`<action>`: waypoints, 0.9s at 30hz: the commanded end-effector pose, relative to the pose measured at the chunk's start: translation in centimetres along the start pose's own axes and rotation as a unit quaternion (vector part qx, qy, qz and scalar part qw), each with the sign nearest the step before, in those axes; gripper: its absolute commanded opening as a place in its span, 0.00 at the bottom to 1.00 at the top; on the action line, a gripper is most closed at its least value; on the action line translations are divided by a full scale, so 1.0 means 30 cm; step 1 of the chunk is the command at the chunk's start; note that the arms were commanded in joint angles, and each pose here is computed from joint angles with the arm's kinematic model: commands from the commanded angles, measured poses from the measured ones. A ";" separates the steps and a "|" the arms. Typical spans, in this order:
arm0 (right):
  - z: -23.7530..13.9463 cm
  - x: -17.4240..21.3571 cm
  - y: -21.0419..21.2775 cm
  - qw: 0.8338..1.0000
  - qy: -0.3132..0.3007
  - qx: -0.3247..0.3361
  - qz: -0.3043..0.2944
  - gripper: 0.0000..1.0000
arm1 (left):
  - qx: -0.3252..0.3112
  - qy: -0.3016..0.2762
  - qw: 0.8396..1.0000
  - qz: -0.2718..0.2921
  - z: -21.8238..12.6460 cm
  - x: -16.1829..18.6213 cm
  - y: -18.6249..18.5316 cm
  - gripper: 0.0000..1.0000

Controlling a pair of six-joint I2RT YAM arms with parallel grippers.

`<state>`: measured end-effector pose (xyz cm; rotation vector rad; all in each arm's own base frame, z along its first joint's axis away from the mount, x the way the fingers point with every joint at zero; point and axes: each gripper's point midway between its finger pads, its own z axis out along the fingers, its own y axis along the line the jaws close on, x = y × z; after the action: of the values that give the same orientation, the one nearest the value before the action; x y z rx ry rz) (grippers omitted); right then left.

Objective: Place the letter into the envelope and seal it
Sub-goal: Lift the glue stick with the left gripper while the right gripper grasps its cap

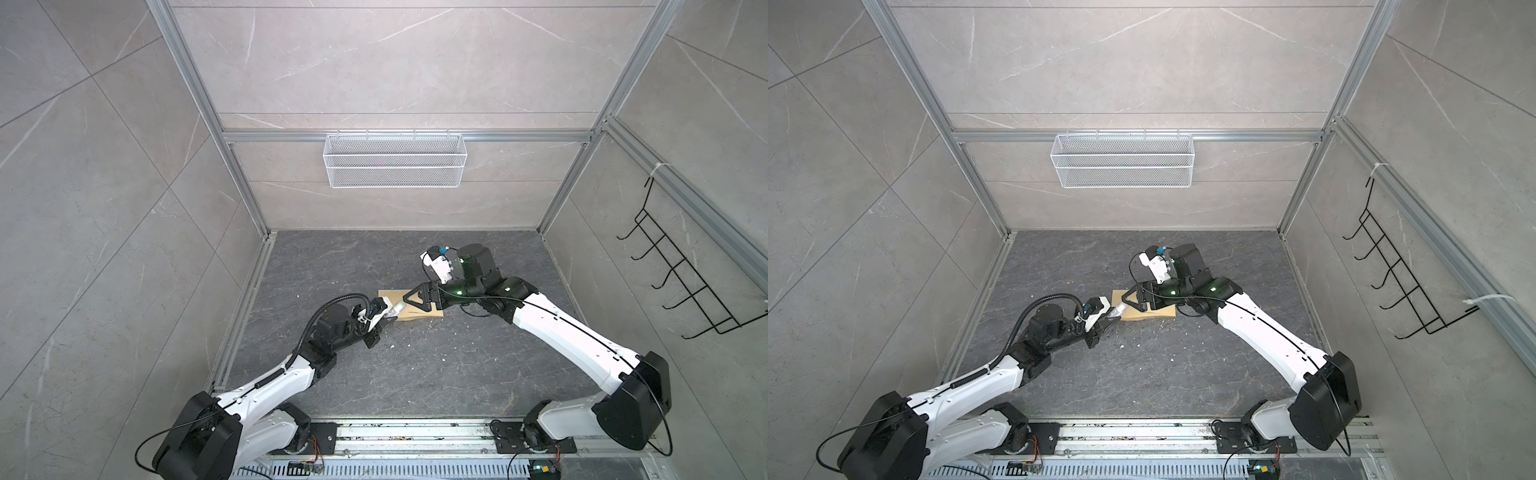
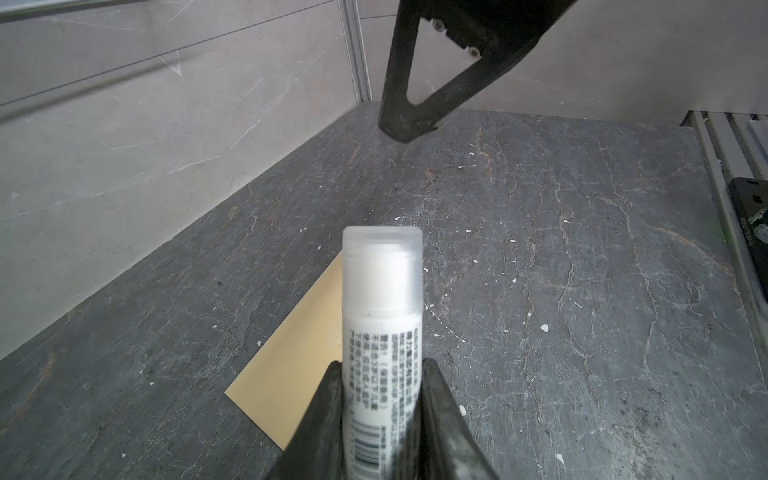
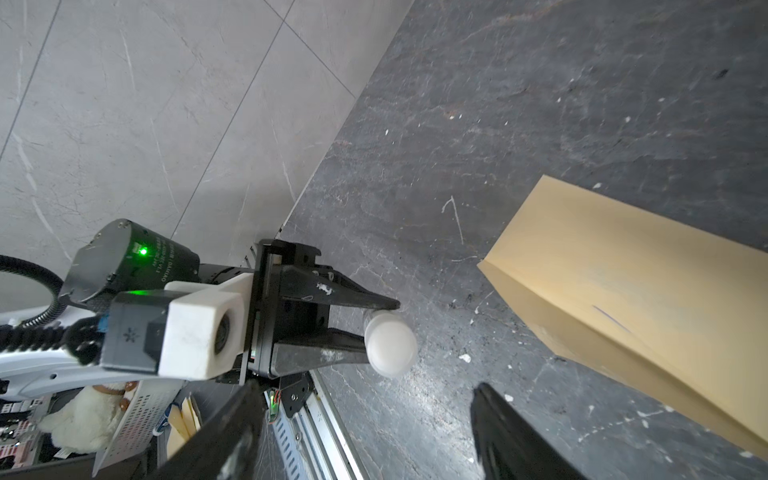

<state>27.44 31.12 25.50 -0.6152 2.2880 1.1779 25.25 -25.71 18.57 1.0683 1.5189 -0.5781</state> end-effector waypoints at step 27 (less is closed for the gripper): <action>0.119 0.074 -0.015 0.998 0.063 0.013 -0.005 0.08 | 0.011 -0.024 0.998 0.058 -0.004 -0.056 -0.036 0.00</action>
<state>26.51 33.07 21.61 -0.6805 2.4111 1.1506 24.19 -26.44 18.46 1.1500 1.4572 -0.5460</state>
